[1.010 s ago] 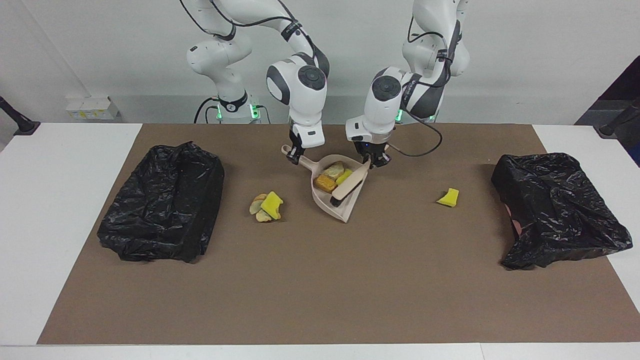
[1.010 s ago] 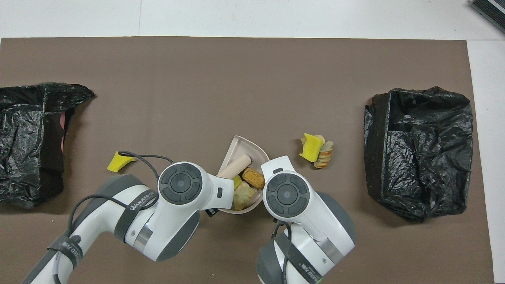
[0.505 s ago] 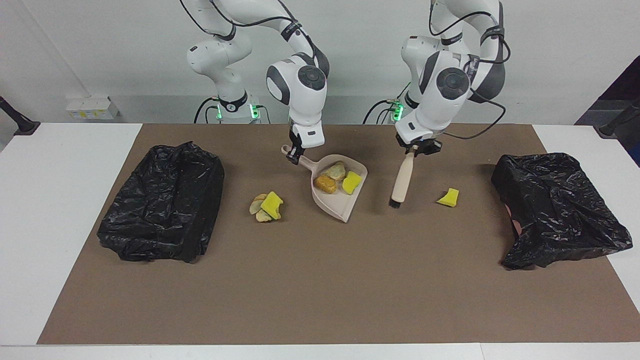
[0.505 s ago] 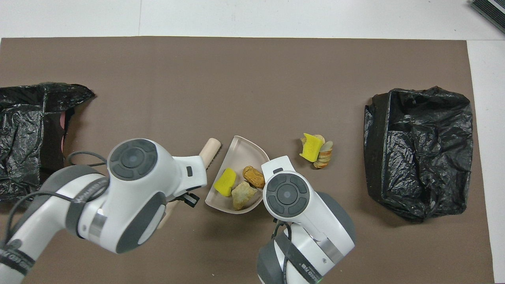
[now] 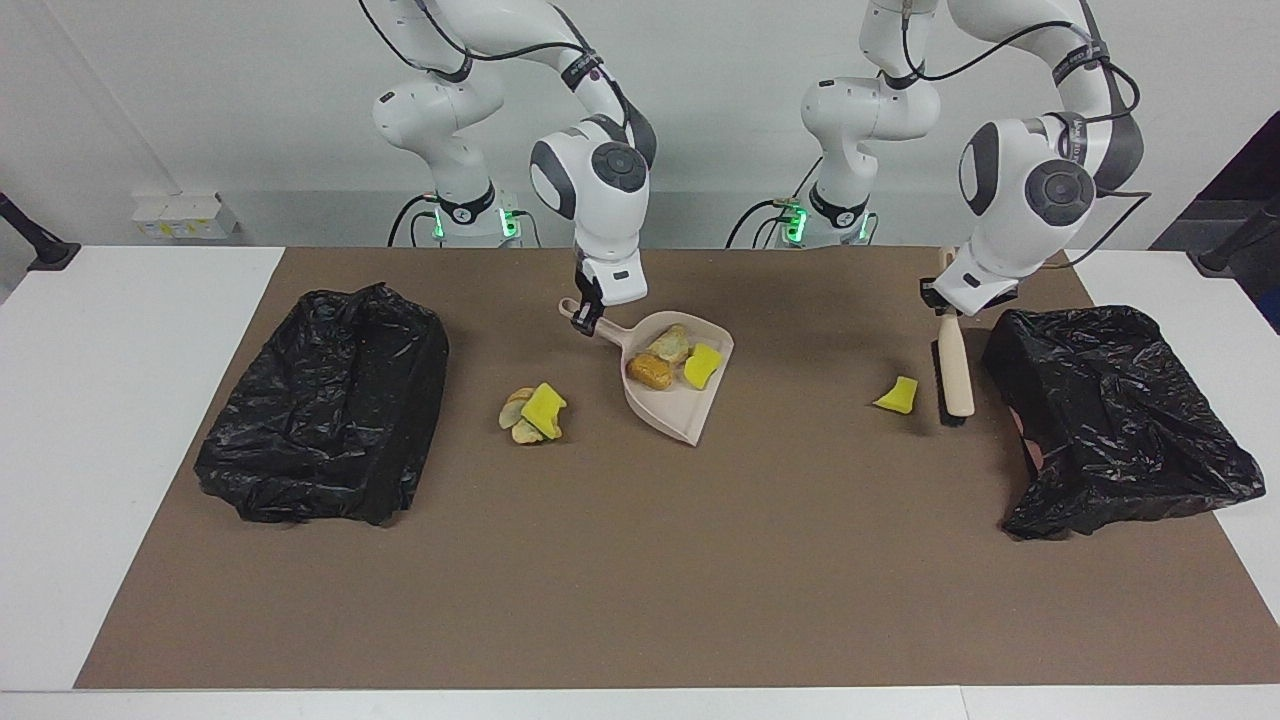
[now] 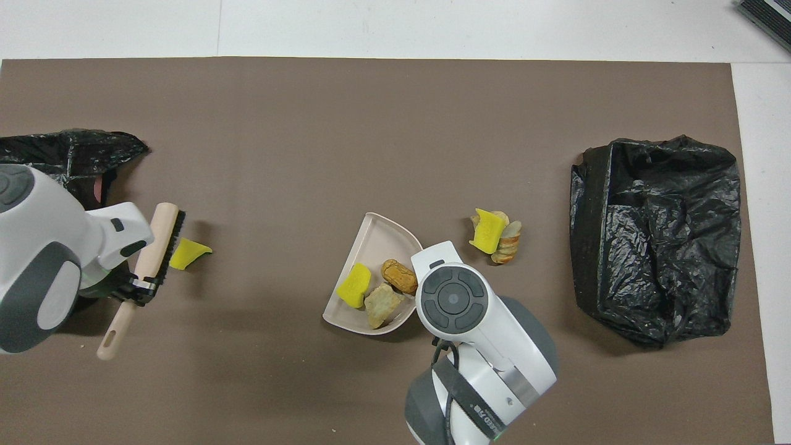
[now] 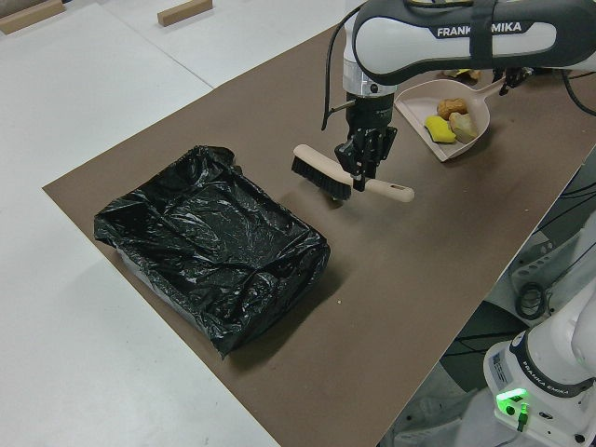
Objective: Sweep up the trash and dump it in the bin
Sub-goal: 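Sweep the remaining scraps into the dustpan with the left gripper's brush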
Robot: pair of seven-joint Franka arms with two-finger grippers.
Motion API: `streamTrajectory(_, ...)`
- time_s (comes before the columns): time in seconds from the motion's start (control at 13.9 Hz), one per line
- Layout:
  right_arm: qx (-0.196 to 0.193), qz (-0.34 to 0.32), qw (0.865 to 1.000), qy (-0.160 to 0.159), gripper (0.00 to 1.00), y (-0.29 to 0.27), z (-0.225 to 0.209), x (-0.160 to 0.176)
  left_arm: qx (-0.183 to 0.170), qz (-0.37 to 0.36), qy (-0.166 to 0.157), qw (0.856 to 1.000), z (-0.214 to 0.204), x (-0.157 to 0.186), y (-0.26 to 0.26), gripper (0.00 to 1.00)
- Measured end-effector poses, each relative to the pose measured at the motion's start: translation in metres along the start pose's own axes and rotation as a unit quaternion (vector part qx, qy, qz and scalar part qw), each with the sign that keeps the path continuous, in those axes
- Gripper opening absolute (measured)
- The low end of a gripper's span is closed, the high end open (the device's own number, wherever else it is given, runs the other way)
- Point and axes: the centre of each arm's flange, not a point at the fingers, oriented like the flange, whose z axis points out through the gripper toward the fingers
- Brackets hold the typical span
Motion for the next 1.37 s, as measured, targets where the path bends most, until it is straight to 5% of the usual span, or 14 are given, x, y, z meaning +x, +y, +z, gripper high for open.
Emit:
streamTrajectory(0.43,0.001,-0.002,1.000,-0.002,0.32,0.000,0.007,0.003,0.019,-0.037,0.014,0.999,0.048,0.001,0.074,0.26)
streamTrajectory(0.79,0.001,-0.002,1.000,-0.002,0.32,-0.001,0.007,0.003,0.030,0.038,0.063,0.997,0.037,-0.007,0.178,0.26)
streamTrajectory(1.15,0.001,-0.002,1.000,-0.002,0.32,-0.001,0.007,0.003,-0.007,0.132,0.087,0.987,0.040,-0.042,0.288,0.26)
streamTrajectory(1.37,0.001,-0.002,1.000,-0.002,0.32,-0.001,0.007,0.003,-0.070,0.157,0.111,0.979,0.040,-0.060,0.347,0.26)
